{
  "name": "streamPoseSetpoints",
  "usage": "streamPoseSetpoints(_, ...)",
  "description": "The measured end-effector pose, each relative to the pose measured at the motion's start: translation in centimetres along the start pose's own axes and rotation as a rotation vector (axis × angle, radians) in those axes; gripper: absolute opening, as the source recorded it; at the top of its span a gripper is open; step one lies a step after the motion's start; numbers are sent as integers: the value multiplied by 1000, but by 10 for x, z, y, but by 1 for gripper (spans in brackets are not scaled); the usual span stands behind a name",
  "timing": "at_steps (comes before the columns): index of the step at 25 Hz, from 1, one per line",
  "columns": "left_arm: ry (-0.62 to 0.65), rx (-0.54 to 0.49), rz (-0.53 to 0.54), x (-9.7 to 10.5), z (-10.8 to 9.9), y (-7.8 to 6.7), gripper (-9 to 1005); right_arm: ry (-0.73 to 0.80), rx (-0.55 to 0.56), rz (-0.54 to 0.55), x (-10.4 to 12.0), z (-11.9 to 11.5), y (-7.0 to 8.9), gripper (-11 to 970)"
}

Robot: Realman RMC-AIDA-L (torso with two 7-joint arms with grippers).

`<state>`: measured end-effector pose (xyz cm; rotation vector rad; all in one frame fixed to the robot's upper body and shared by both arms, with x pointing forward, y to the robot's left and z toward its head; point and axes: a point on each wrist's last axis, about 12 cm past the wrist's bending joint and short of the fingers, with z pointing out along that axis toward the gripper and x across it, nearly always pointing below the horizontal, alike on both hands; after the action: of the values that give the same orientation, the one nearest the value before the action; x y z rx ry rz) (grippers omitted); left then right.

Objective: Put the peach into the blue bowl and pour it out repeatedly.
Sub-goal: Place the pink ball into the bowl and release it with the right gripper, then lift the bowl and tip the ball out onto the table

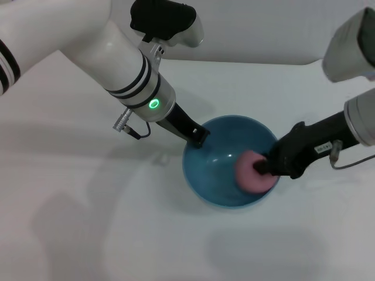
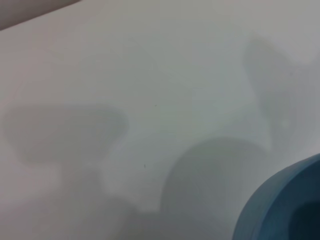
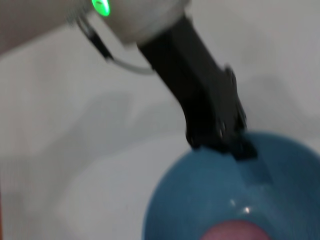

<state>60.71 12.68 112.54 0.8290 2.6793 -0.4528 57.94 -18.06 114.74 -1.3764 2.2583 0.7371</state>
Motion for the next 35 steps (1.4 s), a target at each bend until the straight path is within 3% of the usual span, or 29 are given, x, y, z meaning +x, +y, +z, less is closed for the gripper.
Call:
streamPoseSetpoints(7, -3, -3, 3, -1, 0, 1, 0, -49, 62, -32, -10, -8, -2, 150)
streamPoseSetpoints(12, -28, -9, 7, -3, 0, 2, -1, -104, 126, -57, -17, -23, -3, 384)
streamPoseSetpoints(17, -126, -41, 19, -9, 3, 5, -1, -220, 237, 74, -13, -39, -17, 489)
streamPoseSetpoints(22, -267, -77, 70, -11, 14, -1, -1, -318, 326, 251, 22, -56, -39, 510)
streamPoseSetpoints(27, -466, -120, 130, -6, 28, -6, -1, -410, 337, 454, 70, -67, -49, 510)
streamPoseSetpoints(35, -740, -262, 327, 21, 45, -12, -2, -575, 354, 723, 142, -84, -46, 510)
